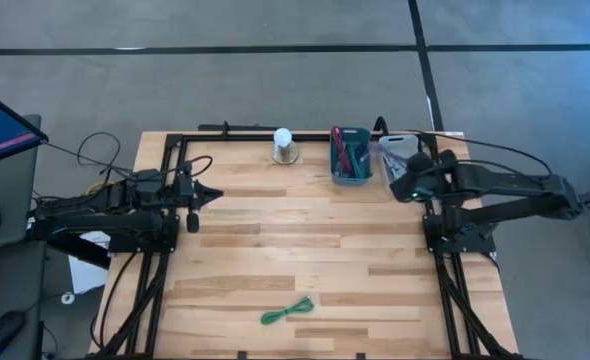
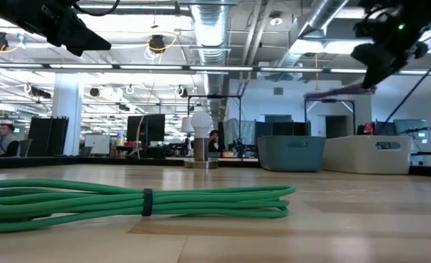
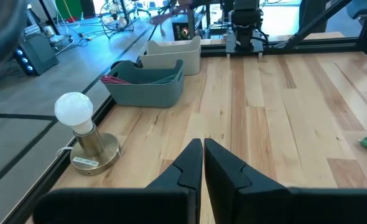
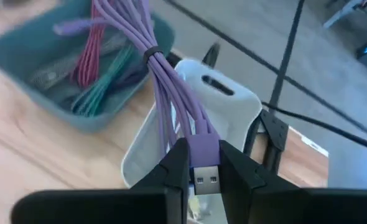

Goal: Pick & Place USB Port
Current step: Put the purple charger cable into the gray bin

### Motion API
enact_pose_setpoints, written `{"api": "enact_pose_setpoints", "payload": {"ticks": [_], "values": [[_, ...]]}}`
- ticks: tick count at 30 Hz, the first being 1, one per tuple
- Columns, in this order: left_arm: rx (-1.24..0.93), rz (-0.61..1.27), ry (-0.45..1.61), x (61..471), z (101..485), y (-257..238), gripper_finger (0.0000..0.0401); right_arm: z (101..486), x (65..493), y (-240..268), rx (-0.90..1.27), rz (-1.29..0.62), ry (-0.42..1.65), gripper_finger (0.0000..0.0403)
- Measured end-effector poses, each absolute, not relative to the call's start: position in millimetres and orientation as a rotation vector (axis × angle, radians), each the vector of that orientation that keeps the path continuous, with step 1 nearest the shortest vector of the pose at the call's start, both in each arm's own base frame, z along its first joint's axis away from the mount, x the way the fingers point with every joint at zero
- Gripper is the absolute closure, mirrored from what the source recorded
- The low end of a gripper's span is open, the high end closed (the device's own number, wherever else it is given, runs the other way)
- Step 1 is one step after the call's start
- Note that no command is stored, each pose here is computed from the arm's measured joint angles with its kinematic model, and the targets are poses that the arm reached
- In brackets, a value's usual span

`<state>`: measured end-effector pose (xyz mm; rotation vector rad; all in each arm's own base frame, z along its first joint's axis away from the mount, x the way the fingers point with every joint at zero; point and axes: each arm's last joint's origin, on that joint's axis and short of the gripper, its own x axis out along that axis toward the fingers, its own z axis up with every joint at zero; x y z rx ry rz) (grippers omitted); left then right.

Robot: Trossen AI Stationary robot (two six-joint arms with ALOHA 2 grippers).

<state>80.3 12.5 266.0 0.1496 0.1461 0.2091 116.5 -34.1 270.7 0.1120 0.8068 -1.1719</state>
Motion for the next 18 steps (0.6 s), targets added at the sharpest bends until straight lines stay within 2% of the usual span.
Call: {"api": "enact_pose_setpoints", "payload": {"ticks": [9, 18], "values": [[0.15, 0.209, 0.146, 80, 266, 13, 0.0384, 278, 95, -49, 0.224, -1.308, 0.745, 0.0355], [0.15, 0.209, 0.146, 80, 266, 13, 0.0384, 269, 96, -62, 0.35, -1.356, 0.821, 0.0355]]}}
